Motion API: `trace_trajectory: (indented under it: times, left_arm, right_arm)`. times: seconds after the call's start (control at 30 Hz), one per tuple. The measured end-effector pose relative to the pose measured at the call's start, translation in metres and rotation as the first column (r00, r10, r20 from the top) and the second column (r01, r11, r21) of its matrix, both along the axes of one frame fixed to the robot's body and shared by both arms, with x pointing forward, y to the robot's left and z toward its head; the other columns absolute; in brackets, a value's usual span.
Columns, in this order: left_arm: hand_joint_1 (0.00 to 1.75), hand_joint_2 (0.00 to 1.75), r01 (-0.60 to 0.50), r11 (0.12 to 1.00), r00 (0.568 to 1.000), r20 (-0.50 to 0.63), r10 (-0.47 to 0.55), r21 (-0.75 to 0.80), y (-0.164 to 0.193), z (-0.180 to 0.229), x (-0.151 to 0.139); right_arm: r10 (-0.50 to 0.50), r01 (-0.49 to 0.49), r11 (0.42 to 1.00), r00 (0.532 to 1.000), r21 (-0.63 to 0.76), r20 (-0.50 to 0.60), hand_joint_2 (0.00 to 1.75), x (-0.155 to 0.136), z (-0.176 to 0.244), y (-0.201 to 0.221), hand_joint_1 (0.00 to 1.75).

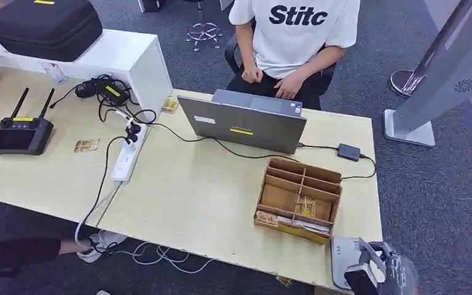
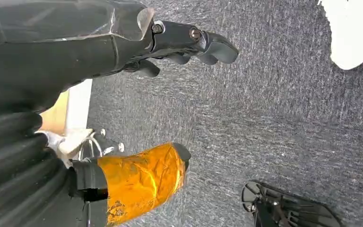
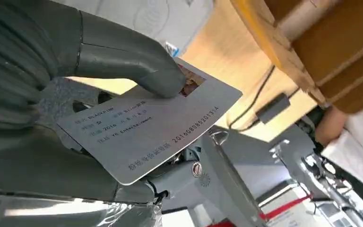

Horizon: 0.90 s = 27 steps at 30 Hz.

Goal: Pass the card to the sensor for recognition and then transmit it.

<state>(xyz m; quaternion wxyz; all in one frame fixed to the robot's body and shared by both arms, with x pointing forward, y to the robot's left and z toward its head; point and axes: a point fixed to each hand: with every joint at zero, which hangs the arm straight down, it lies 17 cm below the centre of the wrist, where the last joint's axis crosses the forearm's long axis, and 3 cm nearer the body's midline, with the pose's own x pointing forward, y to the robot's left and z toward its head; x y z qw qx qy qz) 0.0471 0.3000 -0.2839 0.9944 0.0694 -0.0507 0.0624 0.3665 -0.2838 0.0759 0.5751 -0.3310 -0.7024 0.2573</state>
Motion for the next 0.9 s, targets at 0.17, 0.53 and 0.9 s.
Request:
trace_trajectory:
  times: [0.17, 0.53, 0.9]
  left_arm:
    - [0.00, 1.75, 0.006, 1.000, 1.000, 0.003, -0.006, 0.000, 0.000, 0.000, 0.002]
    - [0.00, 1.75, 0.012, 1.000, 1.000, 0.006, -0.012, -0.004, -0.001, 0.001, 0.005]
    - [0.00, 1.75, -0.001, 1.000, 1.000, 0.004, 0.001, -0.003, 0.000, 0.000, 0.004]
  right_arm:
    - [0.034, -0.038, 0.997, 0.998, -0.066, -0.059, 1.75, -0.003, -0.025, 0.021, 1.75]
    - [-0.024, 0.014, 0.986, 0.998, -0.168, -0.061, 1.75, -0.001, -0.032, 0.027, 1.75]
    - [-0.056, 0.057, 0.981, 0.998, -0.185, 0.010, 1.75, 0.004, -0.006, 0.018, 1.75]
